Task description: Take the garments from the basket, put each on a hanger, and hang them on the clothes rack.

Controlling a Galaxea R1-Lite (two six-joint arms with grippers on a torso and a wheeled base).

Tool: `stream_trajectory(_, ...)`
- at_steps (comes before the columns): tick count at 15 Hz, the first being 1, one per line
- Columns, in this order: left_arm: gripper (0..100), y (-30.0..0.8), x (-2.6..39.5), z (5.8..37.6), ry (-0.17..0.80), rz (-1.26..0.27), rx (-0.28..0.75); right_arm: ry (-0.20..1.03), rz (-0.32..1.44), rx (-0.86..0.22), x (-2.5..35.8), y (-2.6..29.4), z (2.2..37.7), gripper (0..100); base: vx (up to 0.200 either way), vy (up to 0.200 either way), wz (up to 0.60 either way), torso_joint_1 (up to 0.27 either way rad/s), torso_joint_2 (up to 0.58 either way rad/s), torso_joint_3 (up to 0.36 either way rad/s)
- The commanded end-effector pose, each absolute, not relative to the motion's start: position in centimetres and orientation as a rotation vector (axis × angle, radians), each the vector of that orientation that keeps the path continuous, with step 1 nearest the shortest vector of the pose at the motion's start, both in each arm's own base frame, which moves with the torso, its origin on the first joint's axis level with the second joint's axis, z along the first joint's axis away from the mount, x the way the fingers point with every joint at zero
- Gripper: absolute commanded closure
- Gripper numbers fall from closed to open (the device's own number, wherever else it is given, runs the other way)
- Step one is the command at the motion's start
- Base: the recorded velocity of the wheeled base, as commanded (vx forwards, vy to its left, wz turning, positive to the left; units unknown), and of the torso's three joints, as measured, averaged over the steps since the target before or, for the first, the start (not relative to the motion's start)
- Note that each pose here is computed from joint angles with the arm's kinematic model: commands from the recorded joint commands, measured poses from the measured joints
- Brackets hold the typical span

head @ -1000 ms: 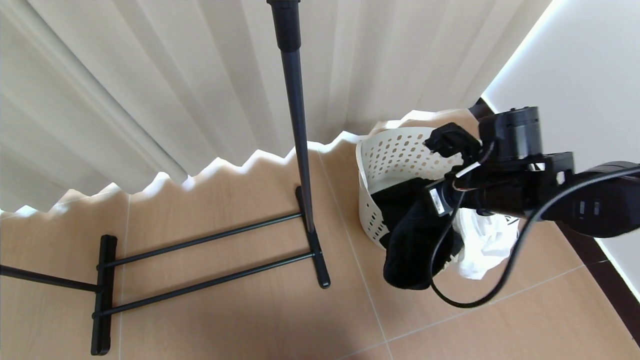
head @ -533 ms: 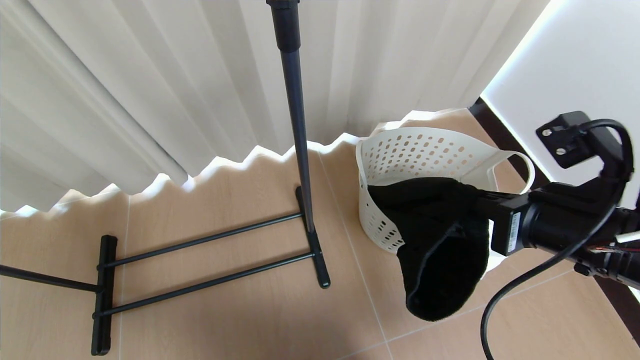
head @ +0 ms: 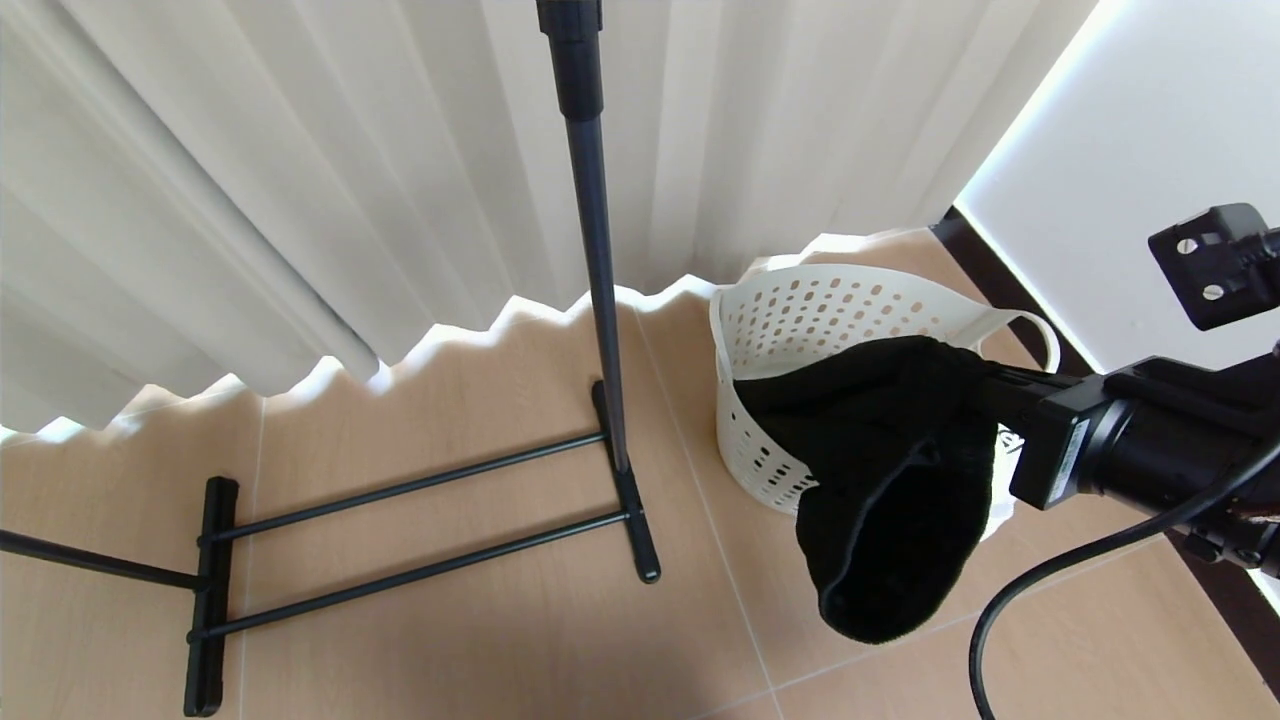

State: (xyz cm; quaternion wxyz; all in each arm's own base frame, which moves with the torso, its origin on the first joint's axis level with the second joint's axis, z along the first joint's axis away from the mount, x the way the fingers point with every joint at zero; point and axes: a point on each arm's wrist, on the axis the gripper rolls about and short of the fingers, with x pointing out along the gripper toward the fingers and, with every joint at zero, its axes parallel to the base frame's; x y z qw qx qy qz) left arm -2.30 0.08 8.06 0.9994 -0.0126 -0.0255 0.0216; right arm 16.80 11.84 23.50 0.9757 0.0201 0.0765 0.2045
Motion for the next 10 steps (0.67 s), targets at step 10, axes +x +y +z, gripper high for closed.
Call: stream_trajectory(10,0,0.08,-2.3,8.07,-0.051,0.044,-0.027,0.116,0.412,0.052,16.73,11.73,23.2,100,0.0,0.0,0.0,0.001,0.0,0.195)
